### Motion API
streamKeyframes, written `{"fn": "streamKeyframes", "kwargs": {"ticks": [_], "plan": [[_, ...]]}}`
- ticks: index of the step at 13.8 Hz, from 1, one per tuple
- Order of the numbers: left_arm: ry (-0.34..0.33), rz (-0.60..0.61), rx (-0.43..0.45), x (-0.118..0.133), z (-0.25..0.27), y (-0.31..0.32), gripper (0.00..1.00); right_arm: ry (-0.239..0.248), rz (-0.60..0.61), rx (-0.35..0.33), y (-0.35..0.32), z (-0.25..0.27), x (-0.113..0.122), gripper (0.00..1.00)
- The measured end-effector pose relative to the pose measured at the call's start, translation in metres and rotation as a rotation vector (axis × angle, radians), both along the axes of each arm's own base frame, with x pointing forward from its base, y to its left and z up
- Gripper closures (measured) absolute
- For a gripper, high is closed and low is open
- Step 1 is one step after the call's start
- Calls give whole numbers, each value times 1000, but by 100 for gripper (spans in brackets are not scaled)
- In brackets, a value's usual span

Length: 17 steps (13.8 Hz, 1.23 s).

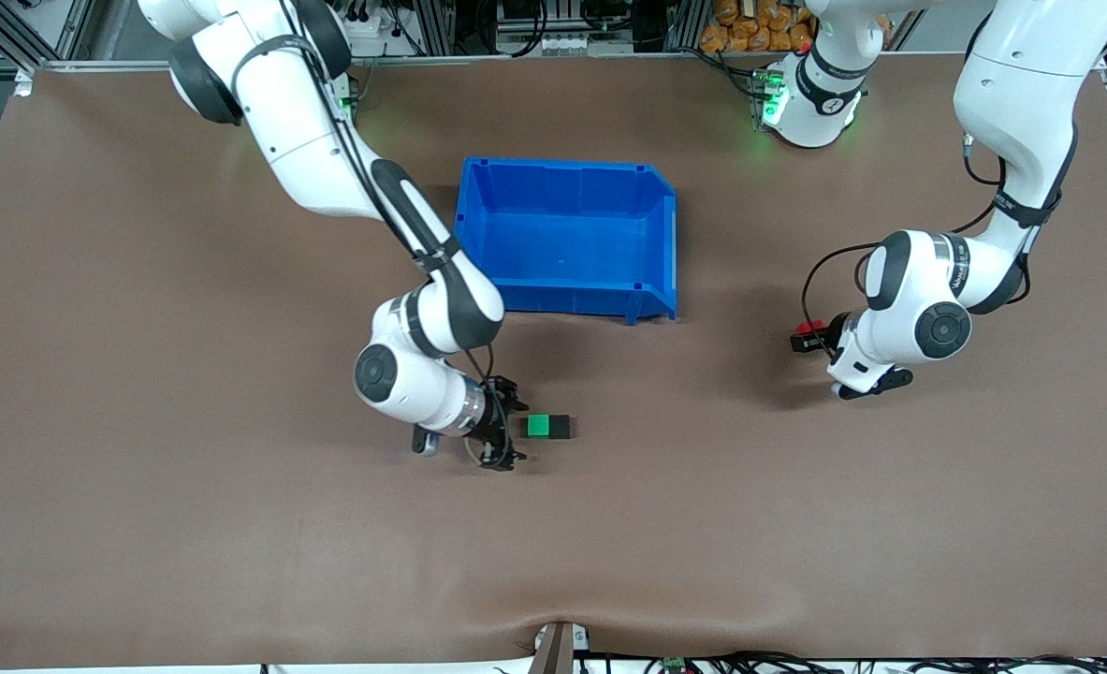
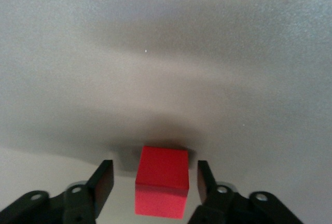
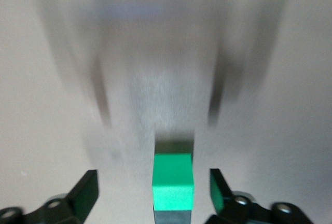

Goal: Attach green and red cubes to black cube
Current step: 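Set the green cube against the black cube and open the right gripper, then withdraw the right gripper while the left gripper lifts the red cube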

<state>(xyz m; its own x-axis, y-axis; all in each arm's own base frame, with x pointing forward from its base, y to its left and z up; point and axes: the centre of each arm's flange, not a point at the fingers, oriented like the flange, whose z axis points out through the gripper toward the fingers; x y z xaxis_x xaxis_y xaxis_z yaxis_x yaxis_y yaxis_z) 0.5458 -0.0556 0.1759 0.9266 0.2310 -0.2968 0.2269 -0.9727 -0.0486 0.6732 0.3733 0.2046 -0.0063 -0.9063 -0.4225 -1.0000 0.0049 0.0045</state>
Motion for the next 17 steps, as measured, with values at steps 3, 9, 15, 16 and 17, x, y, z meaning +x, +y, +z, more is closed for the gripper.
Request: {"fn": "streamKeyframes", "kwargs": {"ticks": [3, 9, 15, 16, 17], "plan": [[-3, -1, -1, 1, 1, -1, 44, 57, 45, -29, -55, 48, 31, 0], [-11, 1, -1, 4, 3, -2, 61, -112, 459, -179, -145, 92, 63, 0], [-97, 241, 50, 40, 37, -8, 61, -252, 1057, -259, -289, 119, 84, 0], [-113, 275, 54, 48, 42, -13, 61, -290, 1157, -264, -312, 126, 88, 0], [-127, 314, 58, 56, 46, -18, 61, -325, 1240, -276, -334, 135, 91, 0]]}}
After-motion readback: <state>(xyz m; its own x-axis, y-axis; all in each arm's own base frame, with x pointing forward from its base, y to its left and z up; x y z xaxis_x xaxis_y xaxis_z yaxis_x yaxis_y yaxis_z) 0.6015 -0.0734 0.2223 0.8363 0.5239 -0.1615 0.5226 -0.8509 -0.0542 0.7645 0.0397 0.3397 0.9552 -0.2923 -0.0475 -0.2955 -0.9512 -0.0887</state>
